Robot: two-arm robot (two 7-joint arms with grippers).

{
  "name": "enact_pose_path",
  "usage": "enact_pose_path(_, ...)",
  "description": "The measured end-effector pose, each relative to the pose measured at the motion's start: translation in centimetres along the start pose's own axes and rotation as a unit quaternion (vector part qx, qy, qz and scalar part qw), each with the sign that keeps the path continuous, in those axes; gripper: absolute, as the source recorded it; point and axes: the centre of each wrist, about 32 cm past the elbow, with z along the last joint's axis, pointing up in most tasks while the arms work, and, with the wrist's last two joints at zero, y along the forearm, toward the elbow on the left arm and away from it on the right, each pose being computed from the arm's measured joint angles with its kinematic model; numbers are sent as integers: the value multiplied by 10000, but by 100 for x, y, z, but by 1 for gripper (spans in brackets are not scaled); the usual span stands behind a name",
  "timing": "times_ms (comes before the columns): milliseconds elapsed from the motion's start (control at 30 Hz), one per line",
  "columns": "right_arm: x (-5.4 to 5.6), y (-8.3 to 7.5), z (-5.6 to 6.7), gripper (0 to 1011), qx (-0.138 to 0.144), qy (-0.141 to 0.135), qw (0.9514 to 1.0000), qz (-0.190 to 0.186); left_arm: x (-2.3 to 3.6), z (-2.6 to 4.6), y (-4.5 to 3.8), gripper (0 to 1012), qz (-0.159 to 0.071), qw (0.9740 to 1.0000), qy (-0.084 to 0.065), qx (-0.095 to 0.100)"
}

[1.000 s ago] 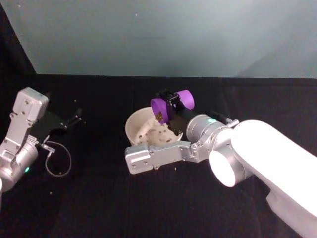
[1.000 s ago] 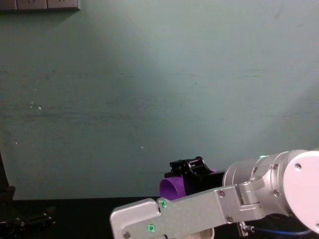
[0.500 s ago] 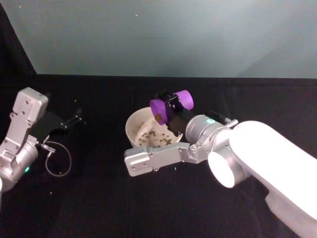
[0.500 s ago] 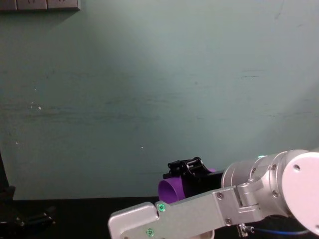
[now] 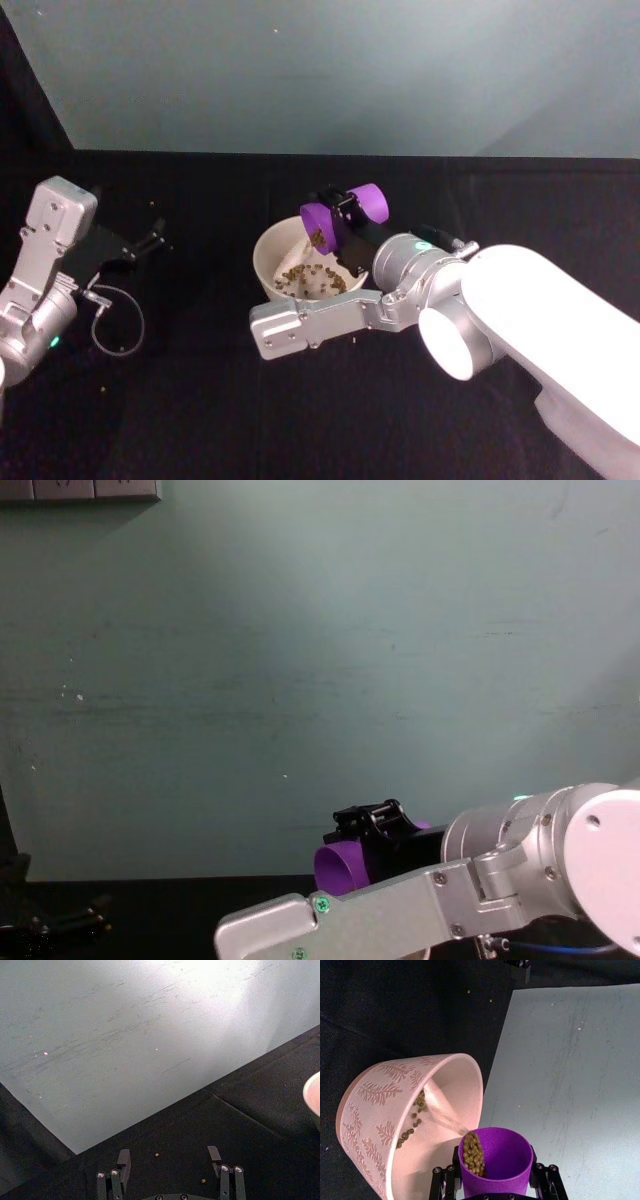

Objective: Pick up the cup and pour the mung beans from the cup into the bowl.

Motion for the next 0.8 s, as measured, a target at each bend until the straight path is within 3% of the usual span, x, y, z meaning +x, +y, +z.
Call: enact_pose_path(800,2,10,12,726,-8,-117,9999,42,0,0,0,1000,0,10000,0,0)
